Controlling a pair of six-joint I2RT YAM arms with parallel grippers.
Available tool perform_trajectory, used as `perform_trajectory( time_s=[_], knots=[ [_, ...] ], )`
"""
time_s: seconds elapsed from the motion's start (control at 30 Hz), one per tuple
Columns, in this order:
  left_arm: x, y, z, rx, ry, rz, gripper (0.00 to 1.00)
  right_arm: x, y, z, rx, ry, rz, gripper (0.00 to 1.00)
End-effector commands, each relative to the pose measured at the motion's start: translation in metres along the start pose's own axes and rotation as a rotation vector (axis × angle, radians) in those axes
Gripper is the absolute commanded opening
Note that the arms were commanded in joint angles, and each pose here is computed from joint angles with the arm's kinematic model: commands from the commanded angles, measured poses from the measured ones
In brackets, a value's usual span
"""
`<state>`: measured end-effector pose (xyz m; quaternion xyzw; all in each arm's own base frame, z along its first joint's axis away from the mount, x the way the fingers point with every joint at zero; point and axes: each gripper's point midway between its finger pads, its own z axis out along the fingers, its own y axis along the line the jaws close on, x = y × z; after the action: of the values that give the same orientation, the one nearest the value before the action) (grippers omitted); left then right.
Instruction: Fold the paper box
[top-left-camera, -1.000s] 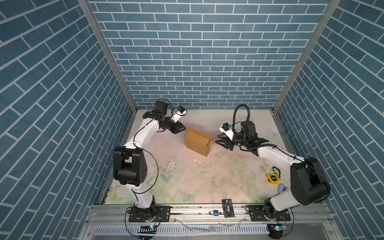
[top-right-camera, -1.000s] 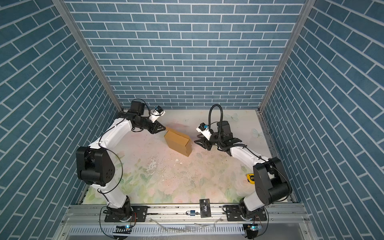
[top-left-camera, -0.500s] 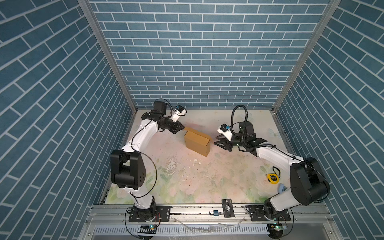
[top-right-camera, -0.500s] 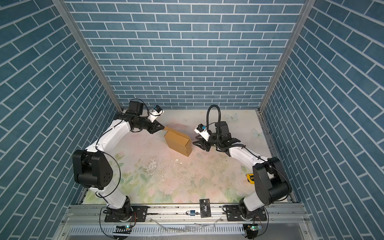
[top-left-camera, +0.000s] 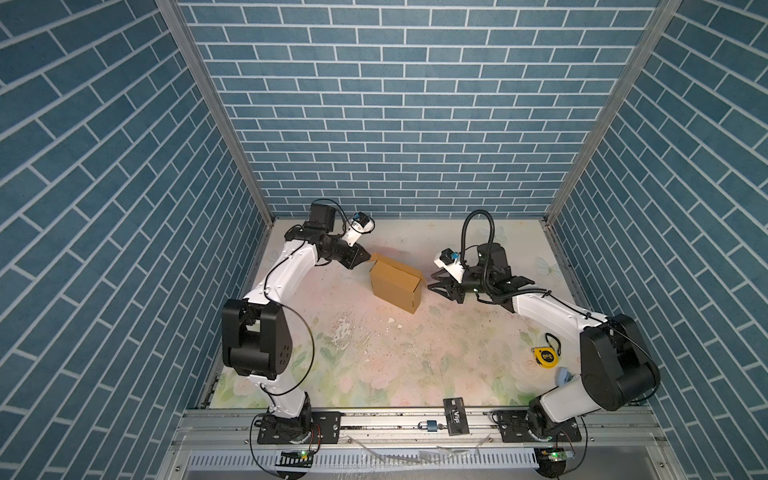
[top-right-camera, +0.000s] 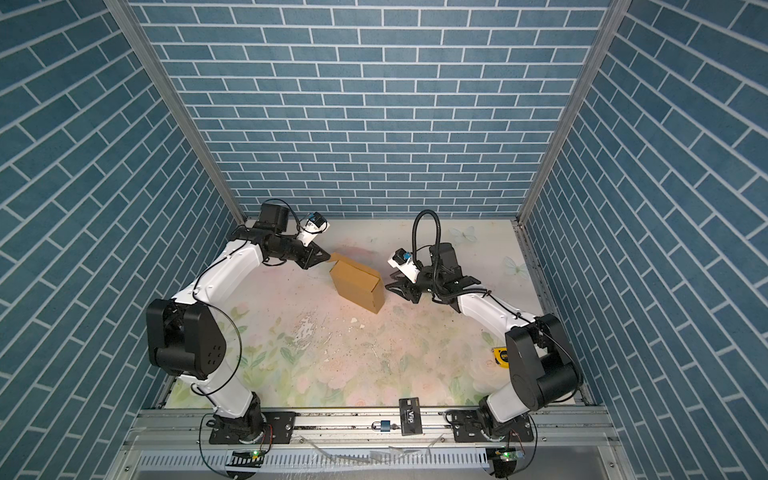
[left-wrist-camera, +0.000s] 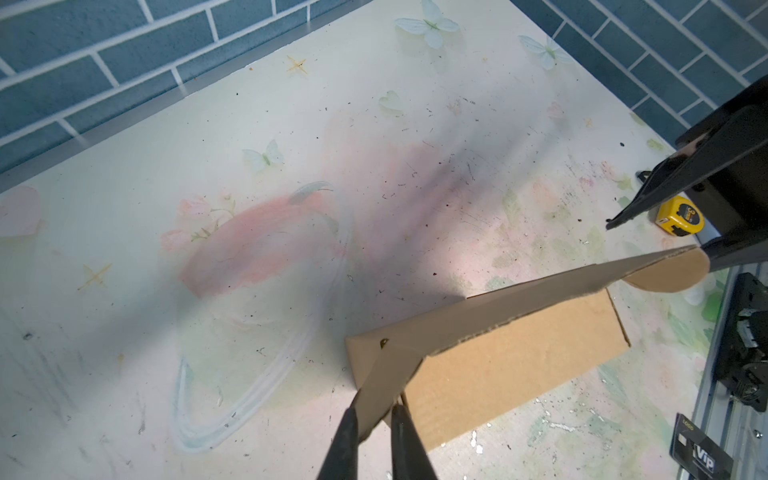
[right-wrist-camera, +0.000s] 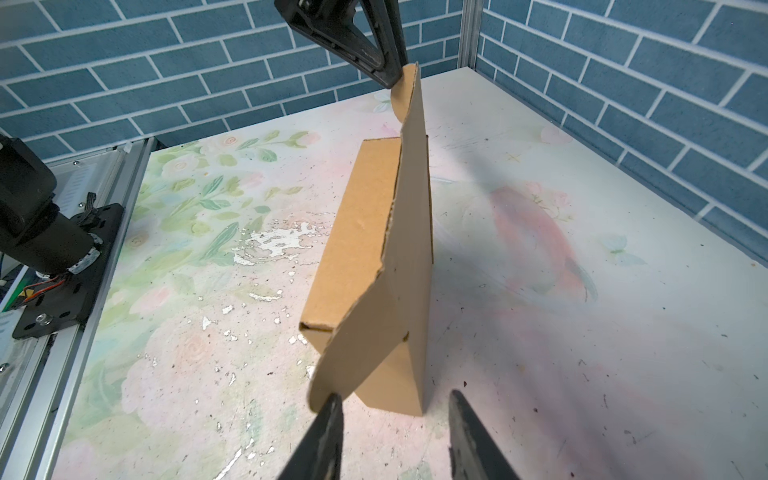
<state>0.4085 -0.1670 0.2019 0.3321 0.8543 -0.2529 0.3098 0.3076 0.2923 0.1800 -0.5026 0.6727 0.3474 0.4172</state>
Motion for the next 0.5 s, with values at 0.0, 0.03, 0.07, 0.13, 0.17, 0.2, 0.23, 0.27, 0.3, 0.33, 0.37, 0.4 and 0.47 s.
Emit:
perform_trajectory(
  time_s=[0.0, 0.03, 0.07, 0.13, 0.17, 0.2, 0.23, 0.27, 0.3, 0.33, 0.37, 0.4, 0.47],
  knots=[
    [-0.004, -0.011, -0.002, 0.025, -0.015, 0.001, 0.16, -0.017, 0.000, 0.003, -0.016, -0.030, -0.049, 0.41],
    [-0.004, -0.013, -0.003, 0.028, -0.010, 0.003, 0.16, -0.017, -0.001, 0.004, -0.017, -0.028, -0.046, 0.41],
    [-0.005, -0.015, -0.004, 0.030, -0.013, 0.004, 0.16, -0.018, 0.001, 0.005, -0.022, -0.031, -0.048, 0.41],
    [-0.004, -0.016, -0.004, 0.032, -0.020, 0.002, 0.16, -0.021, 0.004, 0.007, -0.029, -0.037, -0.060, 0.41],
    [-0.004, -0.016, -0.003, 0.034, -0.025, -0.001, 0.16, -0.020, 0.004, 0.009, -0.031, -0.033, -0.059, 0.41],
    [-0.003, -0.016, -0.002, 0.036, -0.024, -0.005, 0.16, -0.020, 0.005, 0.010, -0.032, -0.032, -0.061, 0.41],
    [-0.003, -0.016, -0.001, 0.037, -0.021, -0.007, 0.16, -0.019, 0.005, 0.011, -0.033, -0.028, -0.058, 0.41],
    [-0.003, -0.017, -0.002, 0.038, -0.019, -0.008, 0.15, -0.020, 0.005, 0.012, -0.033, -0.029, -0.058, 0.41],
    [-0.004, -0.019, -0.003, 0.040, -0.022, -0.005, 0.15, -0.021, 0.006, 0.013, -0.034, -0.028, -0.059, 0.41],
    [-0.005, -0.020, -0.005, 0.041, -0.029, -0.005, 0.15, -0.023, 0.007, 0.013, -0.037, -0.032, -0.062, 0.41],
    [-0.006, -0.020, -0.005, 0.042, -0.032, -0.009, 0.15, -0.024, 0.007, 0.013, -0.037, -0.035, -0.066, 0.41],
    [-0.006, -0.020, -0.004, 0.043, -0.036, -0.015, 0.15, -0.024, 0.008, 0.014, -0.037, -0.035, -0.069, 0.41],
    [-0.004, -0.020, 0.000, 0.050, -0.035, -0.029, 0.14, -0.023, 0.006, 0.015, -0.033, -0.032, -0.071, 0.41]
  ],
)
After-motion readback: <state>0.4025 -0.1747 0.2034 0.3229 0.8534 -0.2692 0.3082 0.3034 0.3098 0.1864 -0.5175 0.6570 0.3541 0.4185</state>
